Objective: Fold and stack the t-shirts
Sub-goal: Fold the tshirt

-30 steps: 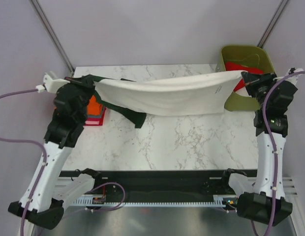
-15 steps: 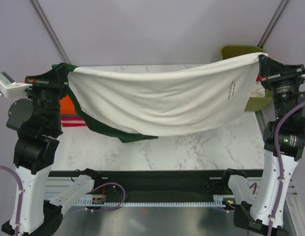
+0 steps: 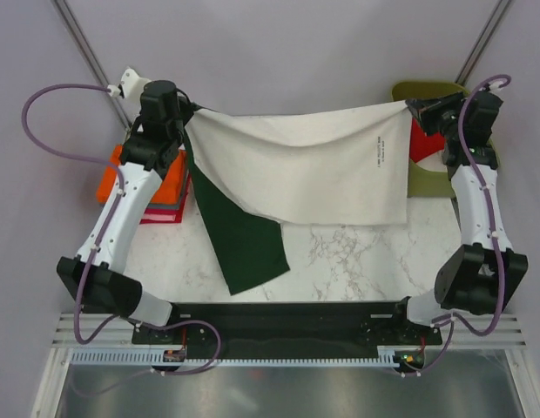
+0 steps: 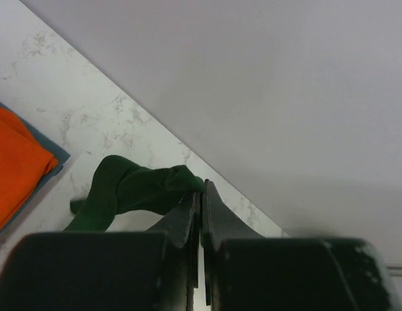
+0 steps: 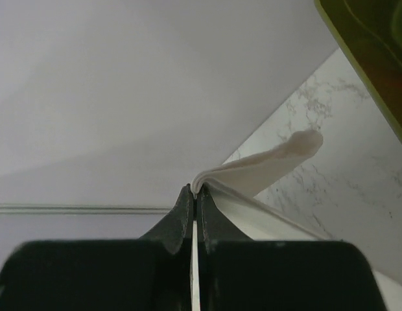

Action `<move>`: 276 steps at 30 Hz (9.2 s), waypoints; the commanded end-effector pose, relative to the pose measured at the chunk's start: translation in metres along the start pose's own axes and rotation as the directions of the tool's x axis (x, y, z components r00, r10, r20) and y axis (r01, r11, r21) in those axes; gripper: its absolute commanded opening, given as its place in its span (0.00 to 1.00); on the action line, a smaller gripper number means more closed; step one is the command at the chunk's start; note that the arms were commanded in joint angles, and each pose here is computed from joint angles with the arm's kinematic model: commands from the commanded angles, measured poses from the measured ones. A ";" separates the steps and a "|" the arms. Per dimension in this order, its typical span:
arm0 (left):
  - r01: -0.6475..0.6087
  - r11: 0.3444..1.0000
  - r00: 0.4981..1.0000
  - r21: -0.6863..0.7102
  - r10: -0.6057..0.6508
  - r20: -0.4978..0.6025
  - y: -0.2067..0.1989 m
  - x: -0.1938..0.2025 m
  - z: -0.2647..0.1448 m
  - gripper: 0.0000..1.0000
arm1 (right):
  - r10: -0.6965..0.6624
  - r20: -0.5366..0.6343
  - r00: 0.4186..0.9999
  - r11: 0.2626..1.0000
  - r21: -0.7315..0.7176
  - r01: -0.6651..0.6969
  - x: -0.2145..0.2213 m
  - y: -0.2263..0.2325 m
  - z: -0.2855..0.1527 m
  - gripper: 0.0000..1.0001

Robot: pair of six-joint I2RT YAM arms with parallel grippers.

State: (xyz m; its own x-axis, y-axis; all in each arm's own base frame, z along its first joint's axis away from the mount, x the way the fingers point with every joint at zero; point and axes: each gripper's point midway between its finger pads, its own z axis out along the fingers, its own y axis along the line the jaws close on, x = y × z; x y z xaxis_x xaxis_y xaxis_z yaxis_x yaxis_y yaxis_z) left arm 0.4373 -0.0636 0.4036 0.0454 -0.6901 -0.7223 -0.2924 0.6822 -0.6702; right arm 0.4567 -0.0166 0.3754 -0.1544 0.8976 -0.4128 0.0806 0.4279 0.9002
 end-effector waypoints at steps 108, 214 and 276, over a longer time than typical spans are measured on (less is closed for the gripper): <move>0.153 0.930 0.892 -0.333 -0.275 -0.359 0.310 0.215 -0.131 0.09 | -0.119 -0.161 0.980 0.705 0.681 0.198 0.139 -0.316 -0.158 0.03; -0.259 0.955 0.792 -0.144 0.125 -0.597 0.267 0.240 -0.130 1.00 | -0.444 -0.038 0.895 0.698 0.611 0.373 0.096 -0.249 -0.061 0.54; -0.245 0.952 0.767 0.185 0.307 -0.564 0.095 0.337 0.259 0.83 | -0.717 -0.424 0.554 0.394 0.410 0.823 0.130 -0.226 0.130 0.63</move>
State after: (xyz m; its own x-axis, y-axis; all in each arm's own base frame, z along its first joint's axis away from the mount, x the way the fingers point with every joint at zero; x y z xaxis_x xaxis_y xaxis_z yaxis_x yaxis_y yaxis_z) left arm 0.6682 -0.1644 0.0497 -0.5922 -0.4447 -0.6719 -0.1041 0.8691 -0.4835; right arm 0.5360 0.0154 0.0622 -0.6495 0.1169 -0.7513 0.2961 0.9490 -0.1084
